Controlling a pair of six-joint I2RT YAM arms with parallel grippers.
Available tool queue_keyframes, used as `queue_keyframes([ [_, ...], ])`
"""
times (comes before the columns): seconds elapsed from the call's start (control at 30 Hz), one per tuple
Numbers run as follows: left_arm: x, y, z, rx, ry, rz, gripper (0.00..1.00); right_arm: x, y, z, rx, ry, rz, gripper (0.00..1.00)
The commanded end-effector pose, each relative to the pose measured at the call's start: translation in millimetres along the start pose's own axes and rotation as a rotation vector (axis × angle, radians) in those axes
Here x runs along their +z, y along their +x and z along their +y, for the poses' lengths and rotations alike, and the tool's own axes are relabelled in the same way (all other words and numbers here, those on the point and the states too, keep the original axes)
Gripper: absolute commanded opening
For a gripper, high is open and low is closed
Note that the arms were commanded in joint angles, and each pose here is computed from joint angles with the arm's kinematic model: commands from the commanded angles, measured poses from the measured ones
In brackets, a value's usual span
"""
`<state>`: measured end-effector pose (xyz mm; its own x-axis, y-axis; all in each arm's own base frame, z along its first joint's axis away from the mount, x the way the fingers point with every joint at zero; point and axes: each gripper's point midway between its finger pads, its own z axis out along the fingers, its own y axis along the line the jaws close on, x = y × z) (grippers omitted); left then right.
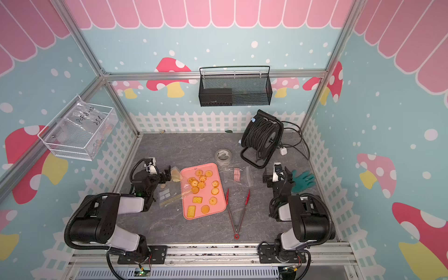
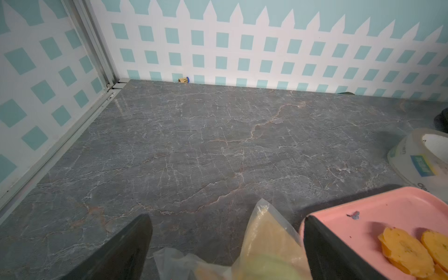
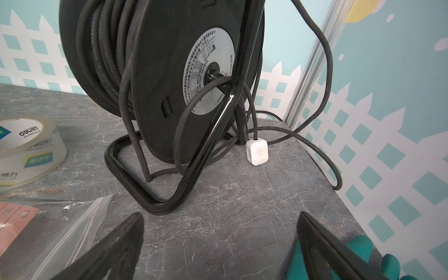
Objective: Put the cookies into a resealable bag to prevent moisture
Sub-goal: Pick up the ziploc bag from the center of the board.
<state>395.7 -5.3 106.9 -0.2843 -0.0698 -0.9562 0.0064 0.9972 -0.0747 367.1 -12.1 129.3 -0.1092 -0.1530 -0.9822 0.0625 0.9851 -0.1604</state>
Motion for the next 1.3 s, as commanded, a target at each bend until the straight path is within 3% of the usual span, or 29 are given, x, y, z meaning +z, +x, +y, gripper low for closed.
queue_keyframes([
  [0.0,4,-11,0,0.027,-0.007,-0.035,1.0,3,-5,-2,-0.017,0.002,-0.02,1.0],
  [1.1,6,-10,1,0.021,-0.004,-0.024,1.0,3,-5,-1,-0.013,-0.003,-0.019,1.0],
  [1.27,-5,-22,0,0.016,0.021,-0.061,1.0,-3,-14,-1,-0.017,-0.007,-0.046,1.0],
])
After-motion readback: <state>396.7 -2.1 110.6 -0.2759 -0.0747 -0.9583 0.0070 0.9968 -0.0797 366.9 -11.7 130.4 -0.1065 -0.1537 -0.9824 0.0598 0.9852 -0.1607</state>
